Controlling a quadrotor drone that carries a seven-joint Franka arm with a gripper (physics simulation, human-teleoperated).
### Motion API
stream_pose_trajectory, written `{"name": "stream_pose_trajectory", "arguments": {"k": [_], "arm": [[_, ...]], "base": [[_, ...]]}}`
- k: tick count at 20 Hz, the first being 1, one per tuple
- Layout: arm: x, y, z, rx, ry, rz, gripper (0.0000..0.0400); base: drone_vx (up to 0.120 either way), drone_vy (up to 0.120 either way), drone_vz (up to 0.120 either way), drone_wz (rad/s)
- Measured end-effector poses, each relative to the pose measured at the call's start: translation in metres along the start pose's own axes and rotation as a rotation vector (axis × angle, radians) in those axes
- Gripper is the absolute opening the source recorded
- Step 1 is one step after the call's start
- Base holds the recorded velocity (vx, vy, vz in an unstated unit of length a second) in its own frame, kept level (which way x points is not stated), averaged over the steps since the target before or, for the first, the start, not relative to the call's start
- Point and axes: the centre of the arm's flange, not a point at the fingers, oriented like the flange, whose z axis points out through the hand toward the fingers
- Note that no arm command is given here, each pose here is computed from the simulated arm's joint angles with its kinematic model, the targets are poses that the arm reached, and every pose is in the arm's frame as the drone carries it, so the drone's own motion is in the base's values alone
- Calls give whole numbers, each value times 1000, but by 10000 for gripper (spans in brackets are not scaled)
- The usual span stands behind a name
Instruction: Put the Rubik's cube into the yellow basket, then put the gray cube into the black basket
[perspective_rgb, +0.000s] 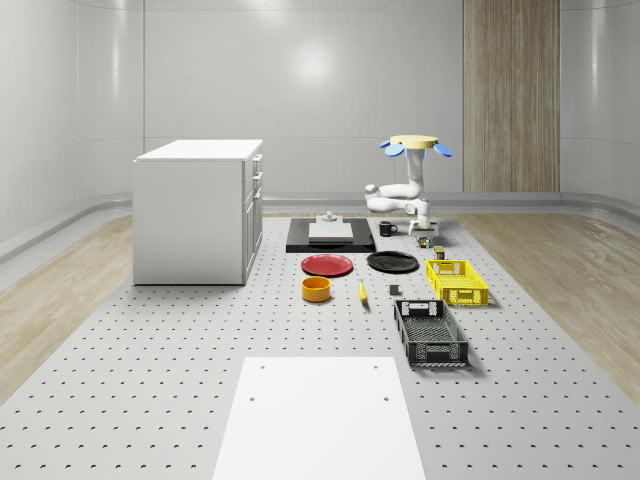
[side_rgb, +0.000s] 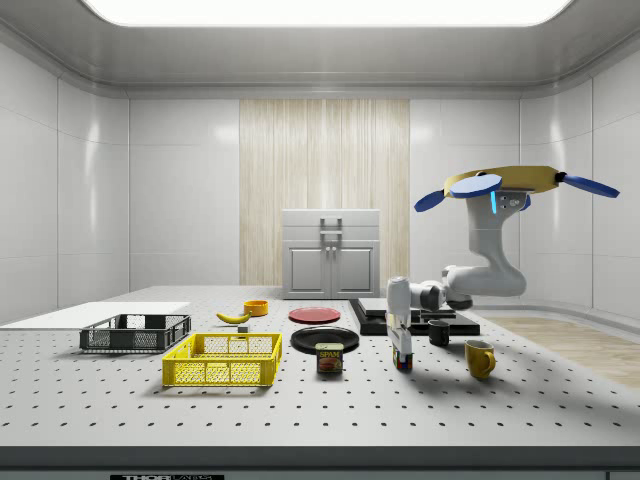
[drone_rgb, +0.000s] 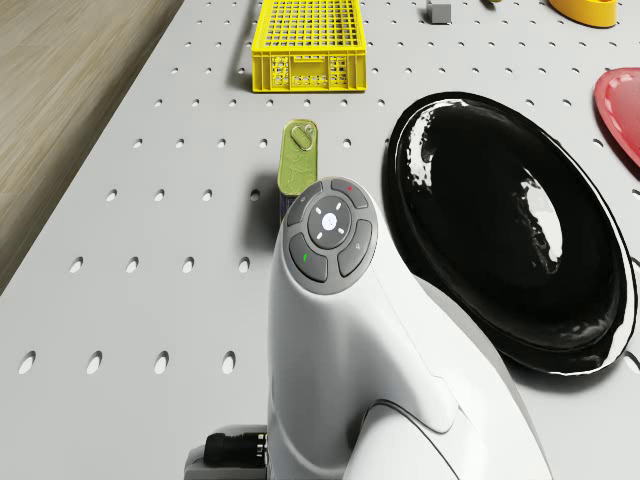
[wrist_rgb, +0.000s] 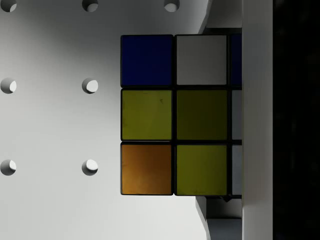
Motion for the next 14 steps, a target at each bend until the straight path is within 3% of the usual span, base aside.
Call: {"name": "stream_pose_trajectory", "arguments": {"k": [10,12,13,14], "arm": [[0,0,0,1,-1,58,293],[1,1,-4,4,-5,24,289],[9,7,-6,10,-12,-18,292],[22,20,-8,16,-17,-52,297]], "base": [[0,0,0,0],[0,0,0,0],[0,0,0,0],[0,0,40,0]]}}
